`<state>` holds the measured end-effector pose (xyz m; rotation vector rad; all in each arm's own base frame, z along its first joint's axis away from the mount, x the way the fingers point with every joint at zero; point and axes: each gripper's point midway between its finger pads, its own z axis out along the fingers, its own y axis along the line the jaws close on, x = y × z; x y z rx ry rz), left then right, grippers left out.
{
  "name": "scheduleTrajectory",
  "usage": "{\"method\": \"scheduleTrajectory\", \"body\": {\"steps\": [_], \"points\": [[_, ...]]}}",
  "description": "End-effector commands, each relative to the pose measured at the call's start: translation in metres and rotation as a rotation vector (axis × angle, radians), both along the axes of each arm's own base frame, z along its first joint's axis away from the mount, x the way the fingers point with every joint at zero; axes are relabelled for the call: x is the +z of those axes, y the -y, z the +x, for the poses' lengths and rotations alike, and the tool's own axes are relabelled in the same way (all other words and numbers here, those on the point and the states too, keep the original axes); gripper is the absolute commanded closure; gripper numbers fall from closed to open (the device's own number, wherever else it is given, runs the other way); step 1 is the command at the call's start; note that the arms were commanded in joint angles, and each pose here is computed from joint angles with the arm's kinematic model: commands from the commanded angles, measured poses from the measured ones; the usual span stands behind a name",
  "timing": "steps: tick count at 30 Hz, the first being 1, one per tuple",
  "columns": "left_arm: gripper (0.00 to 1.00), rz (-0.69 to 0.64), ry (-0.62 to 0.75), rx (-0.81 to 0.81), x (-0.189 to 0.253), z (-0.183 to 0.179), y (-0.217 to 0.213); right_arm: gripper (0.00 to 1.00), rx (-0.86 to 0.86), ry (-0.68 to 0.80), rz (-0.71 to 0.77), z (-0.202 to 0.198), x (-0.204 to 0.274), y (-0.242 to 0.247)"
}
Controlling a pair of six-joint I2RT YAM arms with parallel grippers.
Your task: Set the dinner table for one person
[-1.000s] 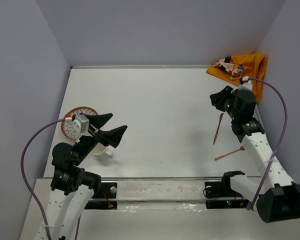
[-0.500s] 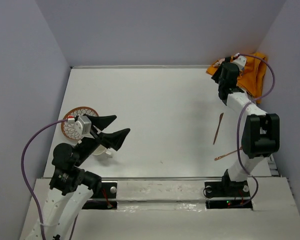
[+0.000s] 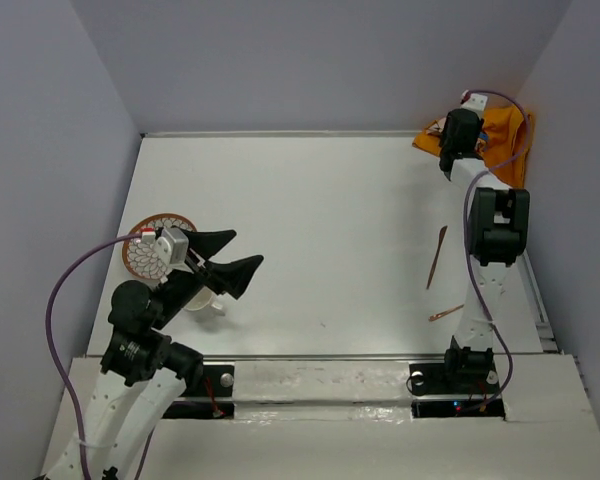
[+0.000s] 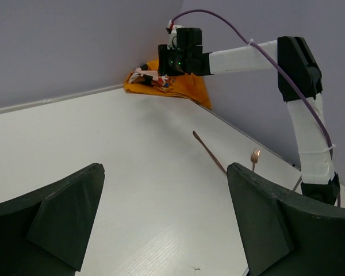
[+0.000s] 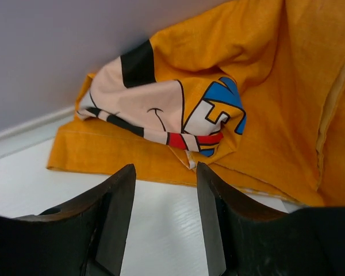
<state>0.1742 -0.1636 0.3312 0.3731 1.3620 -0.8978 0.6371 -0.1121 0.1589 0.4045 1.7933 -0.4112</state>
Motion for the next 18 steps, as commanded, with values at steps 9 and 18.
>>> {"method": "scheduleTrajectory", "body": {"steps": [9, 18], "points": [[0.01, 0.012, 0.016, 0.061, 0.012, 0.018, -0.007, 0.34, 0.067, -0.161, -0.369, 0.037, -0.025, 0.041], [0.01, 0.032, -0.018, 0.086, 0.003, 0.033, -0.01, 0.32, 0.026, -0.145, -0.413, 0.056, -0.036, 0.068]]}}
